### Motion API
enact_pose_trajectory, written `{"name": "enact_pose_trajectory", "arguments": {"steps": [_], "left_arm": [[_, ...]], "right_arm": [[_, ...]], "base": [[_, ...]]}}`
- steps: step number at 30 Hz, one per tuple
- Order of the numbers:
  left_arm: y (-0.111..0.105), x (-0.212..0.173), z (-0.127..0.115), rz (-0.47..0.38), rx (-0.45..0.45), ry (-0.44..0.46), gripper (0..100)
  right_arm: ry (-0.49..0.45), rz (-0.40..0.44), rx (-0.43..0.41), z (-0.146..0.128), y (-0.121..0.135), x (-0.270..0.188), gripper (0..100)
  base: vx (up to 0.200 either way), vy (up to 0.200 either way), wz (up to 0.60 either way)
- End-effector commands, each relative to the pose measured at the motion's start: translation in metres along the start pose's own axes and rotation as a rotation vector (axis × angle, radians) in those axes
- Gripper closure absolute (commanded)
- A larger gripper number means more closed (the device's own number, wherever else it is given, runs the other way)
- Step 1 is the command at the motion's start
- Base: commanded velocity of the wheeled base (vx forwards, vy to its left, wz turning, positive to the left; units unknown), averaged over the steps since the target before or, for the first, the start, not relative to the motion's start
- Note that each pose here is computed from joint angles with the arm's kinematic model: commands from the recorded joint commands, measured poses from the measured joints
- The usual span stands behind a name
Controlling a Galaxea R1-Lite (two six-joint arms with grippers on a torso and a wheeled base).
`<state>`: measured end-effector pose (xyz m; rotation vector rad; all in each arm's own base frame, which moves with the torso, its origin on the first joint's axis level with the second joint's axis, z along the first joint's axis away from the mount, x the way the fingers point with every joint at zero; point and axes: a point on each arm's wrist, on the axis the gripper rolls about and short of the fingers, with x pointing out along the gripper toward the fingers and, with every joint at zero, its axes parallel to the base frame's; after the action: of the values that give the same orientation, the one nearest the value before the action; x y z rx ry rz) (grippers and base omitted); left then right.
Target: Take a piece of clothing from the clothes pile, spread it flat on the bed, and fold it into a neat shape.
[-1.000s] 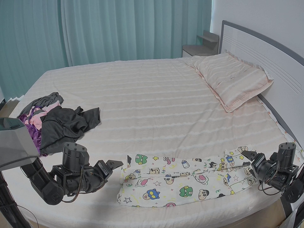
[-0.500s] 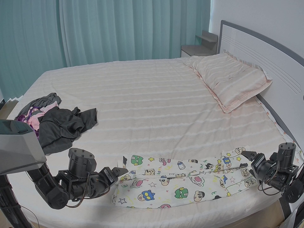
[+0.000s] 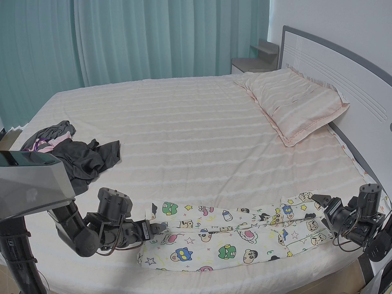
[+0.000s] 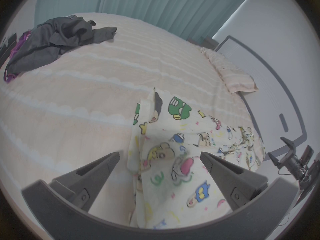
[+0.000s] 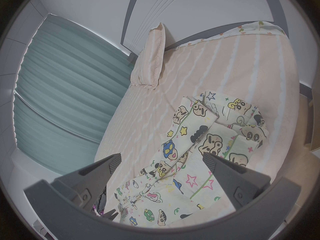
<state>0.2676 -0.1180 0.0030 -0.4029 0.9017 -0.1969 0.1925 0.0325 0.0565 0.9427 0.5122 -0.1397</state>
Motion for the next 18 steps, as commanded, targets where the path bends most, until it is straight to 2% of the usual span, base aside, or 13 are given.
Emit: {"name": "enact_pose_trajectory", "arguments": {"steps": [1,8,18], "left_arm": [[0.01,0.036,0.013,0.043,0.01,0.016,0],[0.005,0.05,0.012,0.043,0.025,0.037,0],[-0.002,0.049,0.006,0.031,0.046,0.058,0]], "right_arm": [[0.012,-0.018,-0.002,-0.003,-0.004,-0.002,0],[0.028,-0.033,-0.006,-0.004,-0.005,-0.002,0],[0.03,-0.033,-0.006,-0.004,-0.005,-0.002,0]], "base": [[0.0,0.0,0.0],[0.0,0.0,0.0],[0.0,0.0,0.0]]}}
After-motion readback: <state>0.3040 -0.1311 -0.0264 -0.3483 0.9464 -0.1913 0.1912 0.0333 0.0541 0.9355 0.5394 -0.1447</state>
